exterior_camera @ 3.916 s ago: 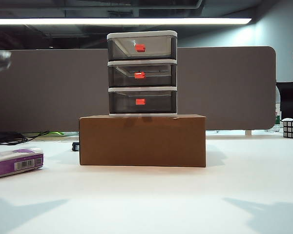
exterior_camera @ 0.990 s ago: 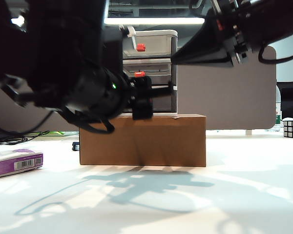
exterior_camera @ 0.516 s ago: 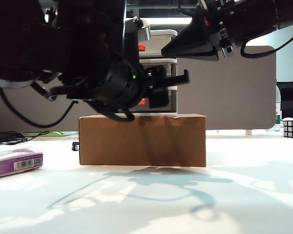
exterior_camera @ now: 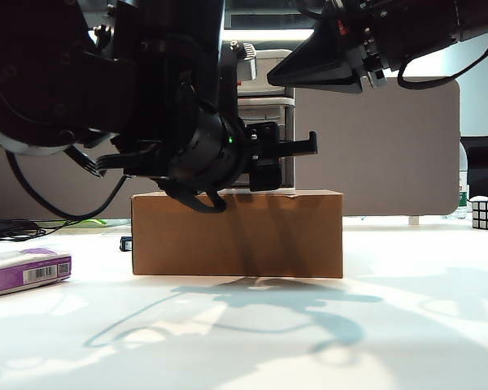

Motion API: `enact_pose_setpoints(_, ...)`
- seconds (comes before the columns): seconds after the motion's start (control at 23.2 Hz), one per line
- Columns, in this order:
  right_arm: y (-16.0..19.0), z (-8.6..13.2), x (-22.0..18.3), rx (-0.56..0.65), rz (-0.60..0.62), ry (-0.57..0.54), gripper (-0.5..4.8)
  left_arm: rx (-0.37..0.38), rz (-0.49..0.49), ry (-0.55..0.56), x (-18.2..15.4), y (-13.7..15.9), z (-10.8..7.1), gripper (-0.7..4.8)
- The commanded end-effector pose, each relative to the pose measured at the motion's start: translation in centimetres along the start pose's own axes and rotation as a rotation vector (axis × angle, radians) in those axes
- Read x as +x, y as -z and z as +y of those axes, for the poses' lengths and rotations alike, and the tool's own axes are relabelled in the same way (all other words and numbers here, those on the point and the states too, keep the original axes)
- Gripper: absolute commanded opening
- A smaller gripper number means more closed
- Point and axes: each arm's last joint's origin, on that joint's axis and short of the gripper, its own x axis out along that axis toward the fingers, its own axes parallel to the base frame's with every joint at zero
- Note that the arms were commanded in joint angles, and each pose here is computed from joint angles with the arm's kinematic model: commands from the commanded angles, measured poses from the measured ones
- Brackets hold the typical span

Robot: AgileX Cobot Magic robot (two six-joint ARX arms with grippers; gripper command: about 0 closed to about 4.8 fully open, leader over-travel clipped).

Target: Open the third layer of the drawer on the table, pick up a pack of napkins on the table and put it in, and finally close the drawer.

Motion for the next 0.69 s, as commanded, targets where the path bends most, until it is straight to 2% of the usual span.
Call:
enact_pose_setpoints(0.04,-0.3,0.04,-0.04,-0.027,-0.009,-0.004,-0.06,-0.016,-0.019,-0.023,0.59,-0.36,0.69,2.1)
enact_pose_setpoints(0.39,-0.28,0.03,-0.05,-0.029,-0.008,-0.003,-0.06,-0.024,-0.021,0.048,1.36,-0.56,1.45,2.09)
enact_pose_setpoints(0.6,-0.28,0.02,-0.05,-0.03,-0.008,0.001,-0.06,0.009,-0.02,0.049,1.36,-0.54,1.44,2.09)
enact_pose_setpoints(0.69,-0.28,0.02,-0.05,-0.03,-0.008,0.001,-0.06,0.045,-0.019,0.042,1.36,-0.51,1.48,2.09)
